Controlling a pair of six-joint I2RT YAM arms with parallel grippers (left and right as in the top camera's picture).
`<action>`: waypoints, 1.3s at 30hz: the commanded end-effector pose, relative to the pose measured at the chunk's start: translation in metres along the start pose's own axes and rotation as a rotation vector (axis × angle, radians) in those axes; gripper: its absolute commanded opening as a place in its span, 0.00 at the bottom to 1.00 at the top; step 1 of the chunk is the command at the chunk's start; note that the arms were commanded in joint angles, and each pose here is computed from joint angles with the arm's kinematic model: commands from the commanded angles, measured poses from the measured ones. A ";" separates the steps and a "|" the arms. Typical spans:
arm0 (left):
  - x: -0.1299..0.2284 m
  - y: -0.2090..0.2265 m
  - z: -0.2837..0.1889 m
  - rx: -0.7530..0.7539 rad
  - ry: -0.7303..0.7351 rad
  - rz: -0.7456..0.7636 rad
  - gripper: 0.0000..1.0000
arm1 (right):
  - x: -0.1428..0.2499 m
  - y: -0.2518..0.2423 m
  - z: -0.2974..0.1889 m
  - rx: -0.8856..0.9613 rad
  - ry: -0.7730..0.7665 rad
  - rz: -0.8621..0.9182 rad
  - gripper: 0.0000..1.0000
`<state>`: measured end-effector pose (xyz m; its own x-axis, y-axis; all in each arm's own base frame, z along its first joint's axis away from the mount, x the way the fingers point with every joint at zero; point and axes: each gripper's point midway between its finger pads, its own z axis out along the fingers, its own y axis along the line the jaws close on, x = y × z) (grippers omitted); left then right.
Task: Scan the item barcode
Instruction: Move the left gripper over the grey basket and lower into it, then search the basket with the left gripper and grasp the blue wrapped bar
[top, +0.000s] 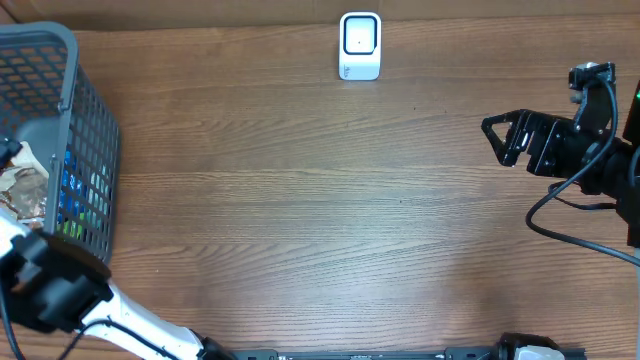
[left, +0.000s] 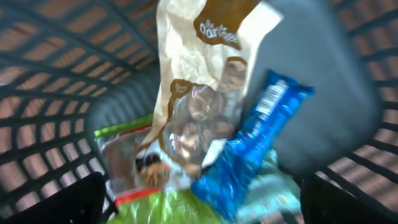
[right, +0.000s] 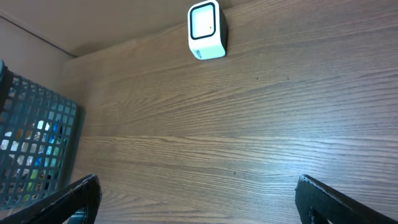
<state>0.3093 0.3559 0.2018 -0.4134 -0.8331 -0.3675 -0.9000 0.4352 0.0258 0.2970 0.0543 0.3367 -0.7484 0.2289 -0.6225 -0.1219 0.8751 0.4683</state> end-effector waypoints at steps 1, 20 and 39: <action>0.004 0.003 0.043 -0.060 0.069 0.016 0.88 | -0.004 0.005 -0.004 -0.004 -0.012 -0.010 1.00; 0.030 0.008 0.120 -0.101 0.239 0.016 0.04 | -0.001 -0.014 0.023 0.029 0.071 0.038 1.00; 0.005 -0.067 -0.219 0.386 -0.366 0.263 0.04 | -0.023 -0.007 0.024 -0.008 -0.013 -0.011 1.00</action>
<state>0.3463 0.2978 0.3323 -0.4870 -0.6687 -0.5619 -0.7401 0.6575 -0.1411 0.3302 0.0495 0.3211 -0.7574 0.2310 -0.6107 -0.1079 0.8782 0.4659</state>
